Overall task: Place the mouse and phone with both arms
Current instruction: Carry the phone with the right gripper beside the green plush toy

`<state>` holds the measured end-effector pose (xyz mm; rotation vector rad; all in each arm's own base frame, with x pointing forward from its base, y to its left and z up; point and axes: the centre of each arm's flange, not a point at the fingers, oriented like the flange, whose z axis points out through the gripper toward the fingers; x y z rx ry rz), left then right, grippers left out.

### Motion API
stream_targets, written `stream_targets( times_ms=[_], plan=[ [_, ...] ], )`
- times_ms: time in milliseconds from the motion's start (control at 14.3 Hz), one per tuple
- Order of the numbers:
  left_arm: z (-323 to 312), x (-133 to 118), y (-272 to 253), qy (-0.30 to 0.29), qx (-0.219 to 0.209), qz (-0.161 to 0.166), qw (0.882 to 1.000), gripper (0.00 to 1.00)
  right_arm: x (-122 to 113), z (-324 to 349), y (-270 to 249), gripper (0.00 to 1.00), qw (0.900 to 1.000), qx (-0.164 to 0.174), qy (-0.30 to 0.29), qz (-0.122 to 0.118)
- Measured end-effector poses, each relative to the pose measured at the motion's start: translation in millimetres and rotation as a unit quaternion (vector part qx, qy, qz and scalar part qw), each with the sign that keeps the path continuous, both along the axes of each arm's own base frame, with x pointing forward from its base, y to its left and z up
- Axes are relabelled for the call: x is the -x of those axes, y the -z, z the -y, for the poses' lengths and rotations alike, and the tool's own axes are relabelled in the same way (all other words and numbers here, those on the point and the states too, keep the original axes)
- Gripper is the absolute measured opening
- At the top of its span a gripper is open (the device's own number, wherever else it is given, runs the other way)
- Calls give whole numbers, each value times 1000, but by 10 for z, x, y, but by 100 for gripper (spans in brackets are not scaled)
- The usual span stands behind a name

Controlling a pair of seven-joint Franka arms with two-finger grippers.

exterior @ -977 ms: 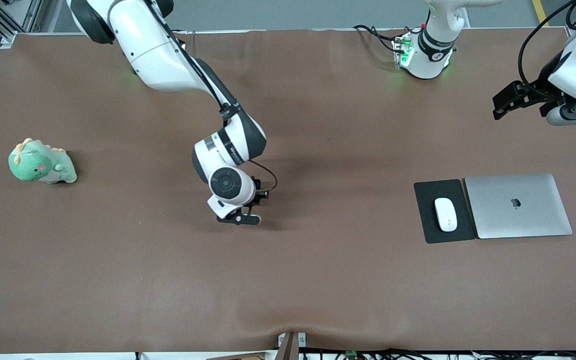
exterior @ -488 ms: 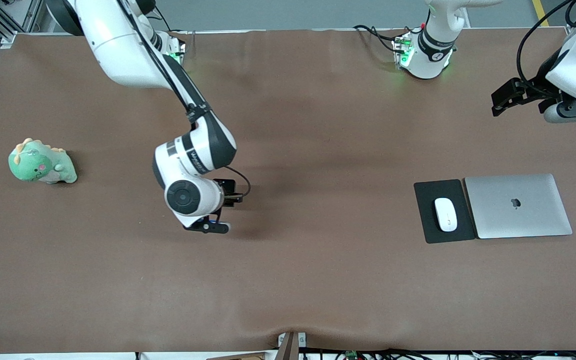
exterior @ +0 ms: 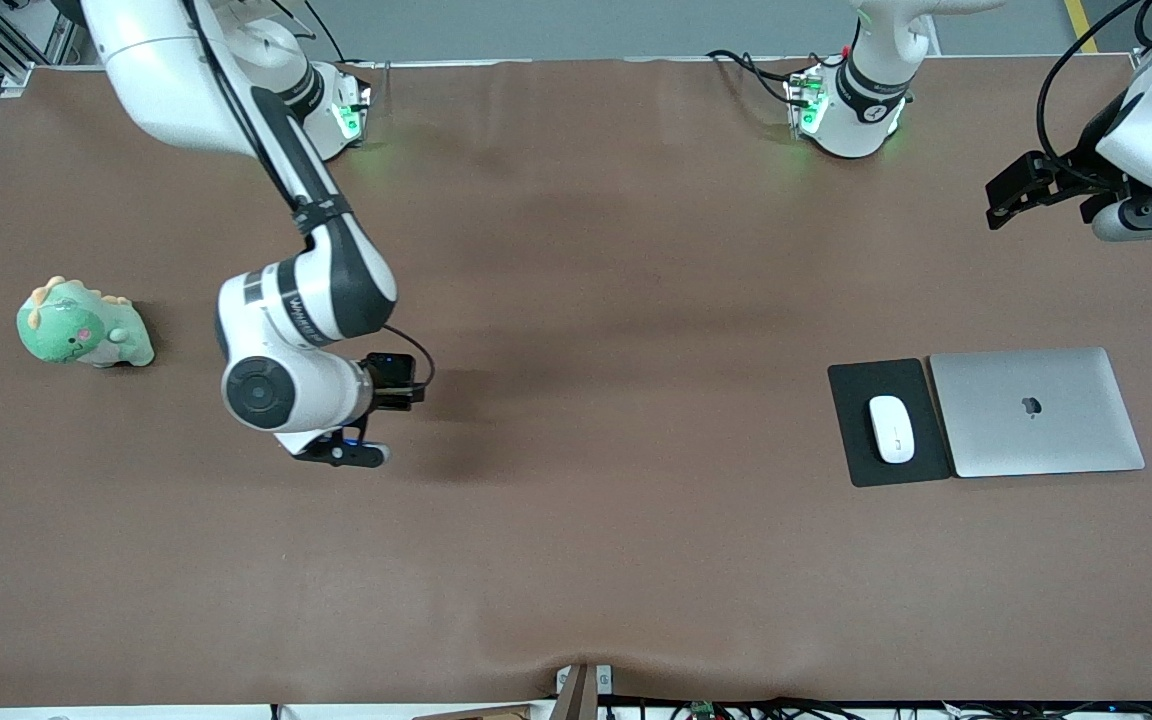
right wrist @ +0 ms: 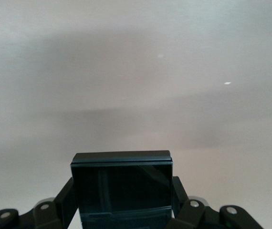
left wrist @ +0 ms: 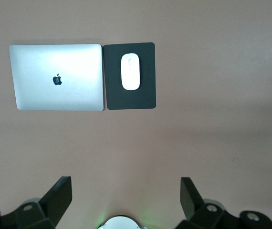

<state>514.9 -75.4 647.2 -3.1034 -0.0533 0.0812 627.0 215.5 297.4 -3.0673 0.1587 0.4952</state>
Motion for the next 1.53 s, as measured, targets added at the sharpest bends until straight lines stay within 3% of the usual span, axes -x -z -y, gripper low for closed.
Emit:
stream_targets(
  times_ms=[209,488,767,1186,1535],
  plan=[
    [0,1,-2,0,0,0,1000,100,42,374,74,80,1000,10,-1,-1],
    [-1,1,-2,0,0,0,1000,100,181,1012,535,80,999,25,-20,31],
    [6,2,-2,0,0,0,1000,100,350,1482,816,80,998,44,-28,20],
    [6,2,-2,0,0,0,1000,100,642,2384,819,80,999,19,-32,-1],
    [6,2,-2,0,0,0,1000,100,885,2762,1084,80,997,-2,-71,20]
  ],
)
